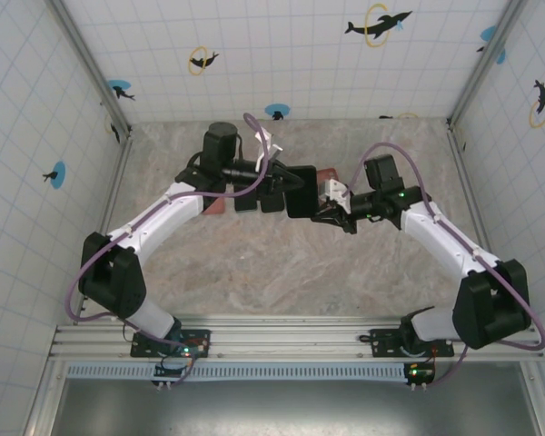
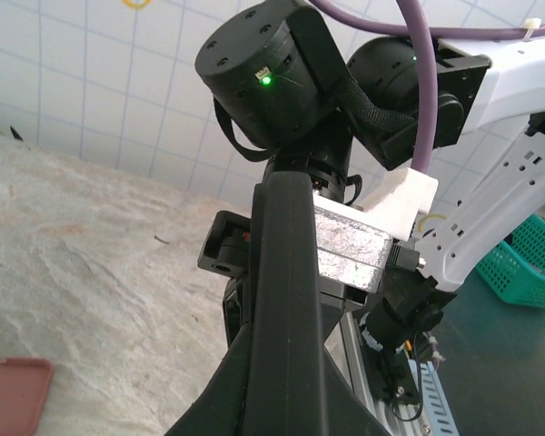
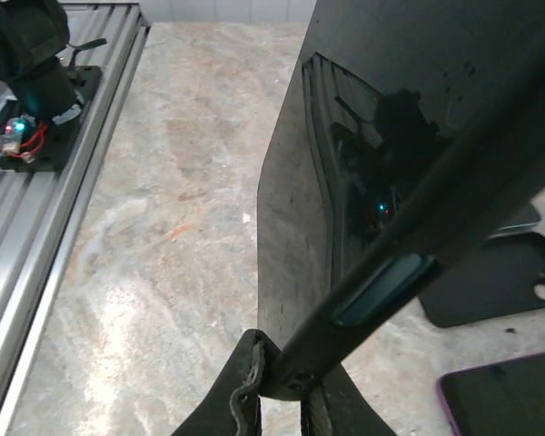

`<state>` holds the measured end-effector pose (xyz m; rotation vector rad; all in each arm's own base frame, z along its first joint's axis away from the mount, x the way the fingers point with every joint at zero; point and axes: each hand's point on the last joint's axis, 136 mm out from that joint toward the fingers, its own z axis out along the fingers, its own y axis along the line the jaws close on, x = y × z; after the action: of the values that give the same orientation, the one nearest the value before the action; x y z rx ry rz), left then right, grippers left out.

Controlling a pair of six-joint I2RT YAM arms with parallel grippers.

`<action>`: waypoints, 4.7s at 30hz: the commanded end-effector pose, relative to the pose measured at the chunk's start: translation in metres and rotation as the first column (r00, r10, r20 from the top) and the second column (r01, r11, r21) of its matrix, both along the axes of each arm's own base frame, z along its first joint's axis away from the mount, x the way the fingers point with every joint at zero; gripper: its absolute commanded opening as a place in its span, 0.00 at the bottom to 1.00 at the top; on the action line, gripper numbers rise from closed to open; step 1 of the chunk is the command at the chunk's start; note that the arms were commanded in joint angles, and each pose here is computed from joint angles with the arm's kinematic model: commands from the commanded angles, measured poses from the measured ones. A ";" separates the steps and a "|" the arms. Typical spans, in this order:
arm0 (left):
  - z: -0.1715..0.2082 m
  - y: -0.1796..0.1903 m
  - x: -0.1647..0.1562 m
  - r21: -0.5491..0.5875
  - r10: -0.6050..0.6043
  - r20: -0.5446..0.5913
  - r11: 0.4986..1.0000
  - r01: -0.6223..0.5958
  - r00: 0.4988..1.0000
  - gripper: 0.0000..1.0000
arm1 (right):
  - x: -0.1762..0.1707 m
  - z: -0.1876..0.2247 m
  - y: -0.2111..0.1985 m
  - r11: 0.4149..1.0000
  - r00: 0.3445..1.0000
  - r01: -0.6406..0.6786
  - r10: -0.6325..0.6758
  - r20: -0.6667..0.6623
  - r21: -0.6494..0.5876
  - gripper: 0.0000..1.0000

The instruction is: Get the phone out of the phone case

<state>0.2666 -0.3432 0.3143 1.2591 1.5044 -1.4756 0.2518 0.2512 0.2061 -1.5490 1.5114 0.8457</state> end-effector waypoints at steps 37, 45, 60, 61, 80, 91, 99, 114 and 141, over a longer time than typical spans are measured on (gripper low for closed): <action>0.036 -0.013 0.049 -0.037 0.247 -0.436 0.956 -0.292 0.865 0.01 | 0.045 0.059 -0.056 0.636 0.781 0.622 -0.457 -0.426 0.457 0.32; 0.029 -0.009 0.060 -0.023 0.310 -0.577 0.919 -0.394 0.755 0.03 | 0.039 0.065 -0.069 0.447 0.629 0.759 -0.315 -0.711 0.474 0.36; 0.031 -0.015 0.061 -0.060 0.286 -0.622 0.911 -0.408 0.729 0.03 | 0.029 0.071 -0.054 0.442 0.604 0.758 -0.199 -0.771 0.480 0.34; 0.032 -0.015 0.060 -0.062 0.284 -0.620 0.912 -0.406 0.732 0.03 | 0.029 0.072 -0.053 0.446 0.608 0.754 -0.195 -0.769 0.483 0.34; 0.022 -0.018 0.065 -0.061 0.270 -0.719 0.893 -0.446 0.640 0.03 | 0.040 0.076 -0.041 0.412 0.492 0.808 -0.081 -0.867 0.420 0.32; -0.005 -0.026 0.073 -0.049 0.243 -0.808 0.880 -0.472 0.538 0.06 | 0.045 0.107 -0.028 0.397 0.422 0.821 0.064 -0.904 0.411 0.32; -0.019 -0.028 0.076 -0.010 0.265 -0.824 0.877 -0.480 0.501 0.15 | 0.044 0.107 -0.029 0.388 0.397 0.827 0.108 -0.911 0.407 0.16; -0.043 -0.020 0.091 0.128 0.401 -0.826 0.818 -0.561 0.396 0.52 | 0.049 0.085 -0.042 0.333 0.289 0.887 0.138 -0.947 0.319 0.00; -0.021 -0.049 0.015 0.066 0.235 -0.953 0.777 -0.626 0.191 0.58 | 0.086 0.079 -0.085 -0.031 0.391 0.919 -0.059 -0.918 0.393 0.00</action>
<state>0.2824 -0.3907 0.2663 -0.4508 2.0177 -1.8869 0.3393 0.1725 0.2638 0.6192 1.4466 1.4820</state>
